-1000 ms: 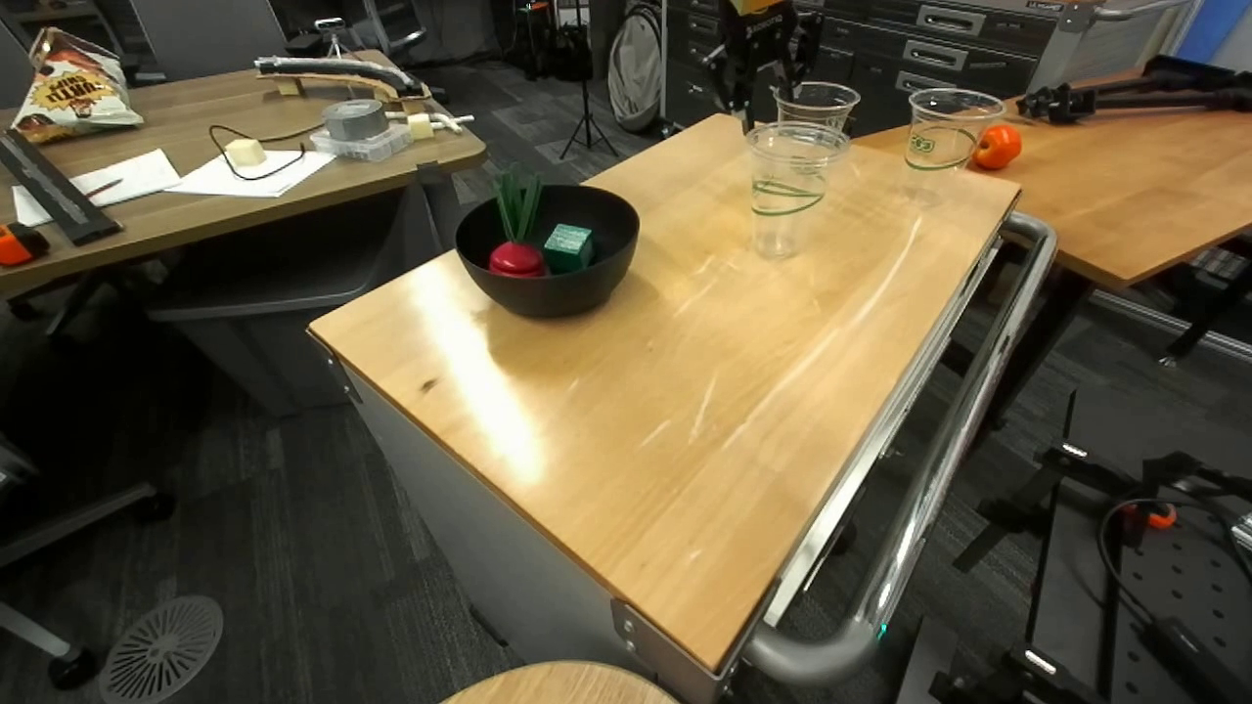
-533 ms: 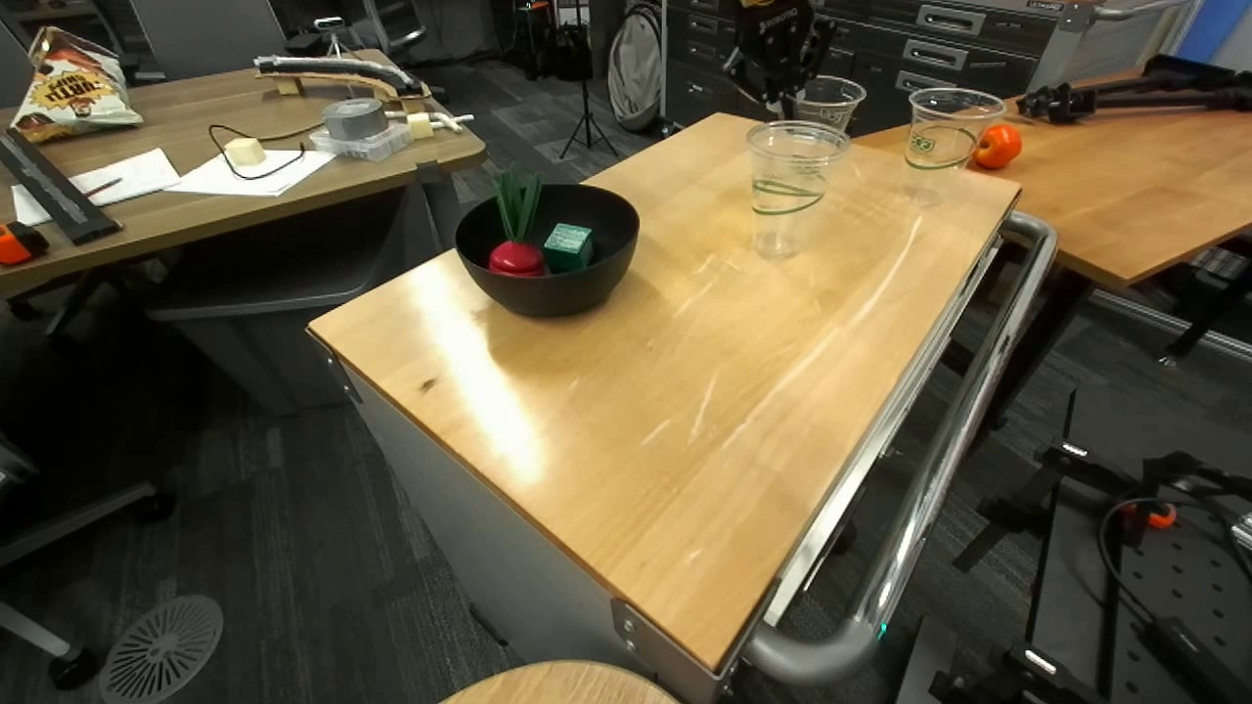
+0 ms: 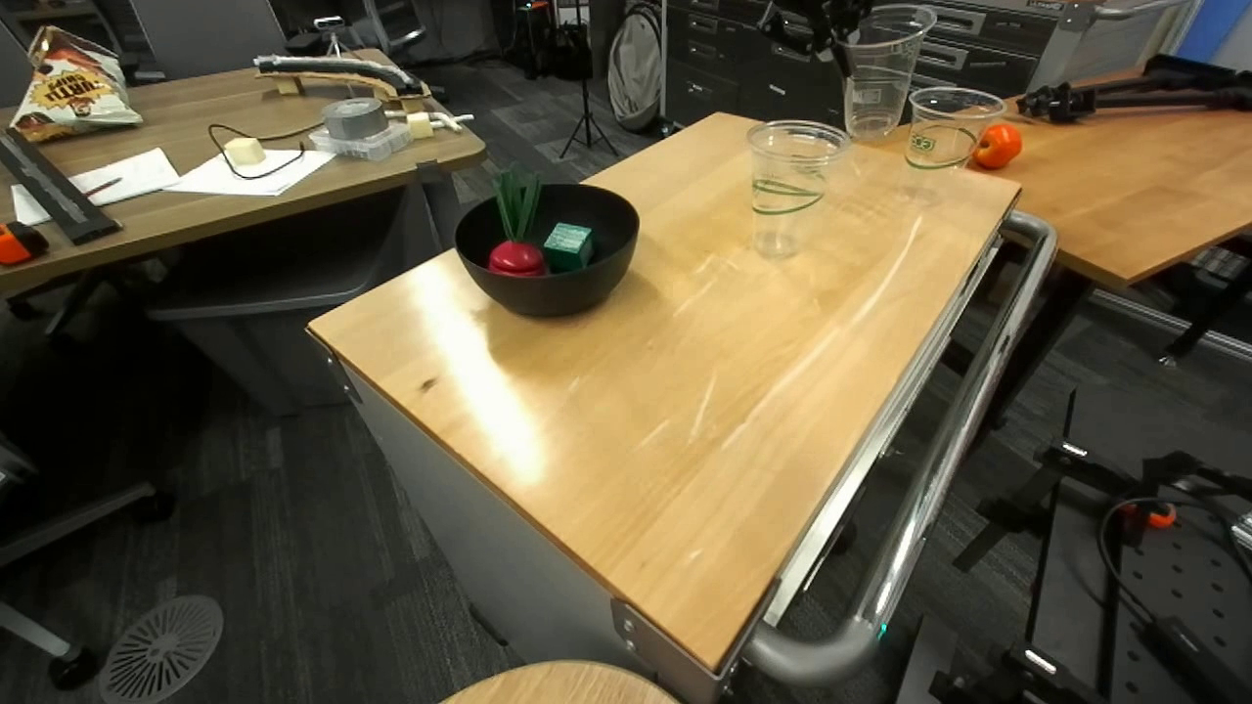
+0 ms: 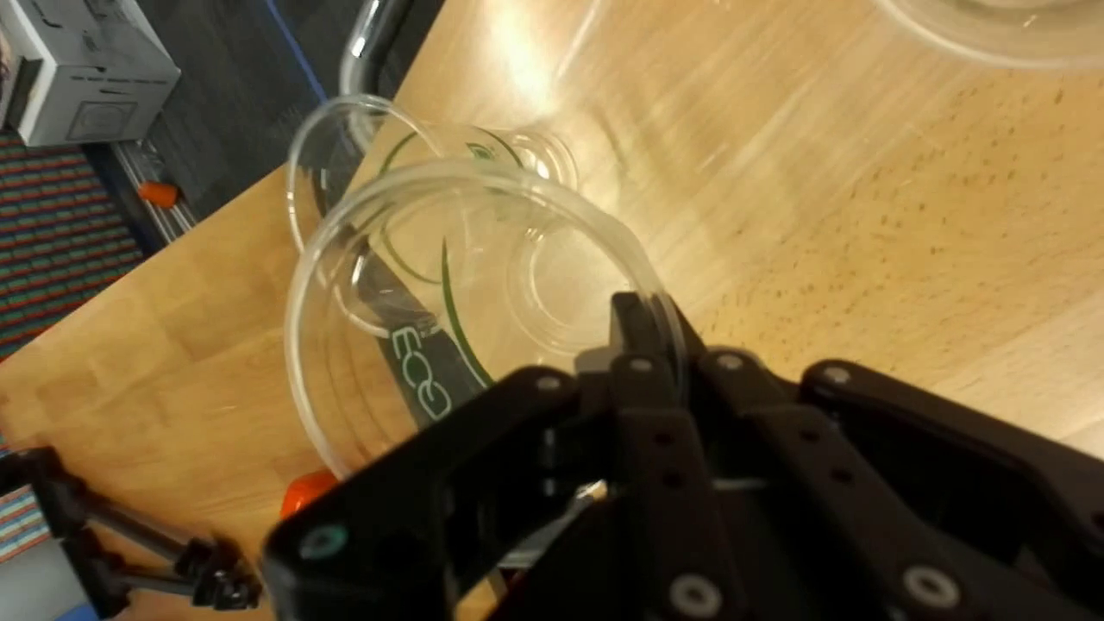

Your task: Stack the clear cups inside each other

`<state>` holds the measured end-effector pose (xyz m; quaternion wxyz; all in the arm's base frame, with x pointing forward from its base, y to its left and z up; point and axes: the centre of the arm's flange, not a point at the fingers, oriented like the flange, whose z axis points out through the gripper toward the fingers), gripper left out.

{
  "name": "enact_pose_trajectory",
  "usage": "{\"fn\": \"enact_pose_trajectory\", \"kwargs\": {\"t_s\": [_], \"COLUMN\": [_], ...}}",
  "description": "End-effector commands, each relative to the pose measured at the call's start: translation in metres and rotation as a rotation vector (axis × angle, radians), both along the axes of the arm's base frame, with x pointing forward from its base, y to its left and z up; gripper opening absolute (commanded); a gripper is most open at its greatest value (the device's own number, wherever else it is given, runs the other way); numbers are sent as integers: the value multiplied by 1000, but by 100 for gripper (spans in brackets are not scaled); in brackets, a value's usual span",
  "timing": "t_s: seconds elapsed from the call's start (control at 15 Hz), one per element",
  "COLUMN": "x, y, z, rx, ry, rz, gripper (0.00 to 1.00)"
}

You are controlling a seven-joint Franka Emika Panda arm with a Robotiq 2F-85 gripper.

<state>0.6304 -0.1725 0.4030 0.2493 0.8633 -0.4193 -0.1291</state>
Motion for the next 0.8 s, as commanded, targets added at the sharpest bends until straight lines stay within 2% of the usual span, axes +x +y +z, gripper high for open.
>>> {"fn": "enact_pose_trajectory", "kwargs": {"t_s": [0.0,0.33,0.6,0.73], "x": [-28,-51,-42,-34], "y": [38,68,85,101], "z": [62,123,122,109], "rx": [-40,19,108,111], "ry": [-44,-165,-162,-137], "rz": [23,103,147,158], "gripper": [1,1,1,1]}}
